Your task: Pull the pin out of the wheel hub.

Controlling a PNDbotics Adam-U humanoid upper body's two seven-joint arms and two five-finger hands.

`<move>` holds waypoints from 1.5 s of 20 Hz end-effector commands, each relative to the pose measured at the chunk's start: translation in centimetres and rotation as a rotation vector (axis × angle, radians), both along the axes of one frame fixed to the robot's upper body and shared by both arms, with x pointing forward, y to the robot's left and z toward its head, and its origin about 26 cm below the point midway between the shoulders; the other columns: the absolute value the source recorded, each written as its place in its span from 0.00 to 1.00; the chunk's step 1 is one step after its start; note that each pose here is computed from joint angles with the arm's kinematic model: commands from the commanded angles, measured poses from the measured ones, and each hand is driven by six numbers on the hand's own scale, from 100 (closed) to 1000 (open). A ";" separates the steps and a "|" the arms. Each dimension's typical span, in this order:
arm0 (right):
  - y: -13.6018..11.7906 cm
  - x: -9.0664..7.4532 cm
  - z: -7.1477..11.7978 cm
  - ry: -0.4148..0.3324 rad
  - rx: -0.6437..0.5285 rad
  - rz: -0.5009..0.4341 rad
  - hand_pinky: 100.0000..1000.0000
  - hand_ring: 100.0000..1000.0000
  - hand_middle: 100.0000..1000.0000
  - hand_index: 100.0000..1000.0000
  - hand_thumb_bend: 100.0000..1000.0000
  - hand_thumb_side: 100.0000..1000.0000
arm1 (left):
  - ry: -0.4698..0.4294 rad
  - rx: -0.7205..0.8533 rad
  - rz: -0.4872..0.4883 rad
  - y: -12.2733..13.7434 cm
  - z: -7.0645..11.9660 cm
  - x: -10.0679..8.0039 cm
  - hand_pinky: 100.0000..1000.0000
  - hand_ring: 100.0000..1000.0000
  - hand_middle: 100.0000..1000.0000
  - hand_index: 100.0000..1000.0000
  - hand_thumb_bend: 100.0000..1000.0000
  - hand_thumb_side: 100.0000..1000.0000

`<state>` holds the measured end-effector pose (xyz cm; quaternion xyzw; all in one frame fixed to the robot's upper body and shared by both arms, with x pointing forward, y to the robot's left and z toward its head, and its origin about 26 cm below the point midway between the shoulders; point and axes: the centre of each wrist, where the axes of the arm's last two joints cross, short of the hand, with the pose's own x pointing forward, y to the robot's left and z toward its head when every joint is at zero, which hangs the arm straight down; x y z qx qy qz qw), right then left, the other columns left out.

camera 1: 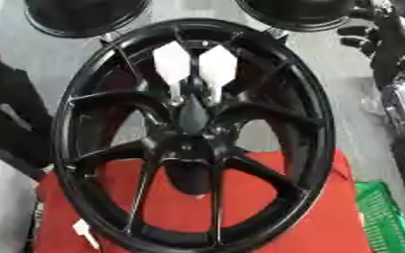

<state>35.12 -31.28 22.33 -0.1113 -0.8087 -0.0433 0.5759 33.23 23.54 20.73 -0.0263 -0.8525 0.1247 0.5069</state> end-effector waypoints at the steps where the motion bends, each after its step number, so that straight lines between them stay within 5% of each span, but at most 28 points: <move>1: -0.2 -0.3 1.1 -0.039 -0.018 -0.010 0.72 0.64 0.72 0.78 0.00 0.72 | -0.034 0.020 0.003 0.4 1.0 -0.2 0.53 0.75 0.73 0.68 0.24 0.60; 17: -0.2 0.3 2.0 -0.055 -0.021 -0.006 0.73 0.65 0.73 0.78 0.00 0.70 | -0.027 0.004 0.012 0.5 0.8 -0.2 0.53 0.74 0.73 0.68 0.25 0.60; 22: -0.1 1.1 7.5 -0.147 -0.249 0.085 0.74 0.66 0.73 0.79 0.00 0.56 | -0.002 0.027 0.034 1.2 0.1 -0.3 0.53 0.74 0.73 0.68 0.25 0.60; 30: -0.1 -0.1 13.0 -0.125 -0.772 0.252 0.75 0.68 0.73 0.79 0.00 0.32 | 0.013 0.059 0.044 1.8 -0.2 -0.3 0.53 0.74 0.73 0.68 0.25 0.61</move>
